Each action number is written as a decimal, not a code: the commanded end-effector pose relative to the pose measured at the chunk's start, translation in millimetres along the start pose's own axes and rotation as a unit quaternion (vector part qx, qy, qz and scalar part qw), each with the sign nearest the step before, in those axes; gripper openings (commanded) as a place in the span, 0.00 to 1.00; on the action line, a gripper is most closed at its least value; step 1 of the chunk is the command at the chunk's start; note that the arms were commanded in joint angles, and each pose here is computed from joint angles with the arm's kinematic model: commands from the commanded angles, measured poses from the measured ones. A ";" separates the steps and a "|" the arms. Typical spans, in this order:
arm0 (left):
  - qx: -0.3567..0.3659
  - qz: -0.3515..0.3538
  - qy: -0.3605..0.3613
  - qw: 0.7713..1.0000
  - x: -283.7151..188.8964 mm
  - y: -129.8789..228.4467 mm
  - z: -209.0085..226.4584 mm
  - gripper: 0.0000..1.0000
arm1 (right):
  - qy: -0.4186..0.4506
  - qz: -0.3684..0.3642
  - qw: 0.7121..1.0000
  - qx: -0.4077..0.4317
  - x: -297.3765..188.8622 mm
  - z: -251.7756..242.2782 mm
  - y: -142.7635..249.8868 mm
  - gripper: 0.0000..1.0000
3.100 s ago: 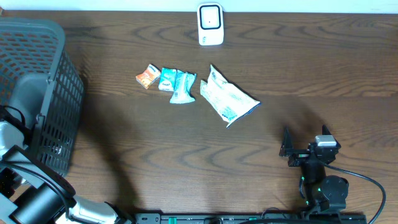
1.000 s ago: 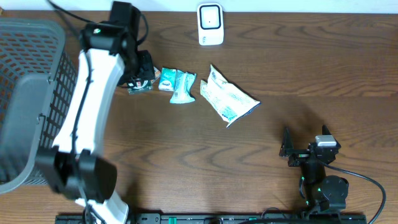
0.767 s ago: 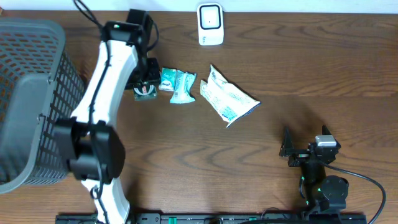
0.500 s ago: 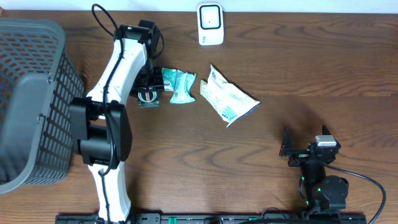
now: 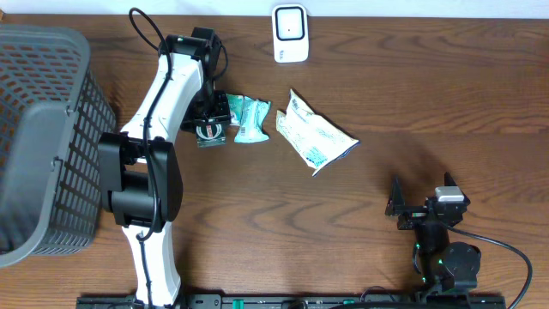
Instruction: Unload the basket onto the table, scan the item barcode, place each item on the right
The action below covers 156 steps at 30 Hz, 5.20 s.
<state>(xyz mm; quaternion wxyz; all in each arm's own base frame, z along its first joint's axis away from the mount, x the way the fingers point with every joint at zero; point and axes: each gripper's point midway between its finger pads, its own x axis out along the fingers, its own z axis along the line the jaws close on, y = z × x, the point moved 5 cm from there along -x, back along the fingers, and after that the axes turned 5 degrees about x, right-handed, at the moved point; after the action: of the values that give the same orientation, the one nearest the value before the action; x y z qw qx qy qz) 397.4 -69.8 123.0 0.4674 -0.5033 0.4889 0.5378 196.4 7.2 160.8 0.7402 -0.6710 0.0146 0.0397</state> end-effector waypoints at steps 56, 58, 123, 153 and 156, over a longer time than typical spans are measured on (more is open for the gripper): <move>-0.013 -0.199 -0.068 0.978 -157.4 39.8 40.1 0.98 | 0.002 0.001 1.000 0.005 -0.1 -0.7 0.8 0.99; -0.014 -0.194 -0.084 0.977 -159.0 44.4 45.1 0.98 | 0.002 0.001 1.000 0.005 -0.1 -0.7 0.8 0.99; -0.012 -0.174 -0.090 0.980 -154.4 50.4 46.6 0.98 | -0.290 -0.201 0.911 0.213 -45.8 58.8 -106.5 0.99; -0.012 -0.174 -0.090 0.980 -154.4 50.4 46.6 0.98 | -0.269 0.104 0.956 0.055 73.7 81.4 -141.1 0.99; -0.012 -0.174 -0.090 0.980 -154.4 50.4 46.6 0.98 | -0.274 0.128 0.952 0.048 83.7 86.1 -143.0 0.99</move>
<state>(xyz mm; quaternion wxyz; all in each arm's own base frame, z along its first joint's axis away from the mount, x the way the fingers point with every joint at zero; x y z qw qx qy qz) 351.2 -31.6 282.7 0.5849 -0.5453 0.3450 0.4914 282.9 73.3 281.7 0.7537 -0.5769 -0.0714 0.3067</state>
